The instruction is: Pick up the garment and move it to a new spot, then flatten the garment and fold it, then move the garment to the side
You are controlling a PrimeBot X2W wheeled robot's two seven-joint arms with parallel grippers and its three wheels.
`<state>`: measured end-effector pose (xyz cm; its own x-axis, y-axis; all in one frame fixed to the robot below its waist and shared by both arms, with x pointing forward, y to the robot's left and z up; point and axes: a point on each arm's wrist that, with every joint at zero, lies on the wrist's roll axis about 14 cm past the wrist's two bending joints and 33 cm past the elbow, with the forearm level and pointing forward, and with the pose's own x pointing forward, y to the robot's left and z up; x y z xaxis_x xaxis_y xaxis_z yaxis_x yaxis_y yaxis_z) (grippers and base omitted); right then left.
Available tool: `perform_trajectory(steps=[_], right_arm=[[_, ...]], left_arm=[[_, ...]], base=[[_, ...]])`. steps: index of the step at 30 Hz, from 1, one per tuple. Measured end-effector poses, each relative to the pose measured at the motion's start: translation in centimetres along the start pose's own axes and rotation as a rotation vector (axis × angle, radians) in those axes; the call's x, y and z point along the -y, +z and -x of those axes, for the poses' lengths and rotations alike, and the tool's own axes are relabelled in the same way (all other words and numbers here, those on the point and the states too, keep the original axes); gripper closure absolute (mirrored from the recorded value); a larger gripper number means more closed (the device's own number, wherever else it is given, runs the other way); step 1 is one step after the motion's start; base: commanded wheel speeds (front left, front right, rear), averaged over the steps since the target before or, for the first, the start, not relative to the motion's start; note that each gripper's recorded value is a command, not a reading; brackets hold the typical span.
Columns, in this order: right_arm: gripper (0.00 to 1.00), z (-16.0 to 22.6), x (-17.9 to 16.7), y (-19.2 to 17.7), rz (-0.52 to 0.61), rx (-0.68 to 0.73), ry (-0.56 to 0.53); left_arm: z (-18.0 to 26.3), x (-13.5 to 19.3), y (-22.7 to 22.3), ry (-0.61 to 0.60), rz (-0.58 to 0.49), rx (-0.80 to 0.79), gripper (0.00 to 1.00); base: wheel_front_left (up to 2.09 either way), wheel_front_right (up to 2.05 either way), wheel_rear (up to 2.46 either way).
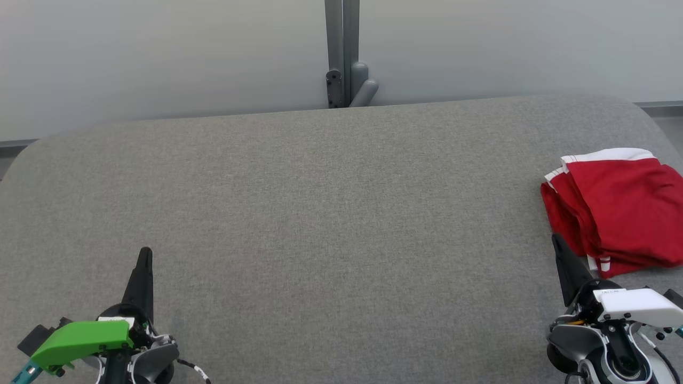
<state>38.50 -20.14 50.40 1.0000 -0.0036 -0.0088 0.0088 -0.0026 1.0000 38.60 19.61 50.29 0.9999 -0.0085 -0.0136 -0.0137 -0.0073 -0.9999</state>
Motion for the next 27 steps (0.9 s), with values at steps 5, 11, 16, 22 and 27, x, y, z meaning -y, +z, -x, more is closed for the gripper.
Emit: perform_trajectory(steps=[5, 11, 16, 22, 27], right_arm=[[1.00, 0.00, 0.00, 0.00, 0.000, 0.000, 0.000], [1.00, 0.00, 0.00, 0.00, 0.000, 0.000, 0.000], [1.00, 0.00, 0.00, 0.00, 0.000, 0.000, 0.000], [1.00, 0.00, 0.00, 0.00, 0.000, 0.000, 0.000], [1.00, 0.00, 0.00, 0.00, 0.000, 0.000, 0.000]], left_arm=[[0.00, 0.00, 0.00, 0.000, 0.000, 0.000, 1.00], [0.00, 0.00, 0.00, 0.000, 0.000, 0.000, 1.00], [0.00, 0.00, 0.00, 0.000, 0.000, 0.000, 1.00], [0.00, 0.00, 0.00, 0.000, 0.000, 0.000, 1.00], [0.00, 0.00, 0.00, 0.000, 0.000, 0.000, 1.00]], base=[[0.00, 0.00, 0.00], [0.00, 0.00, 0.00], [0.00, 0.00, 0.00], [0.00, 0.00, 0.00], [0.00, 0.00, 0.00]])
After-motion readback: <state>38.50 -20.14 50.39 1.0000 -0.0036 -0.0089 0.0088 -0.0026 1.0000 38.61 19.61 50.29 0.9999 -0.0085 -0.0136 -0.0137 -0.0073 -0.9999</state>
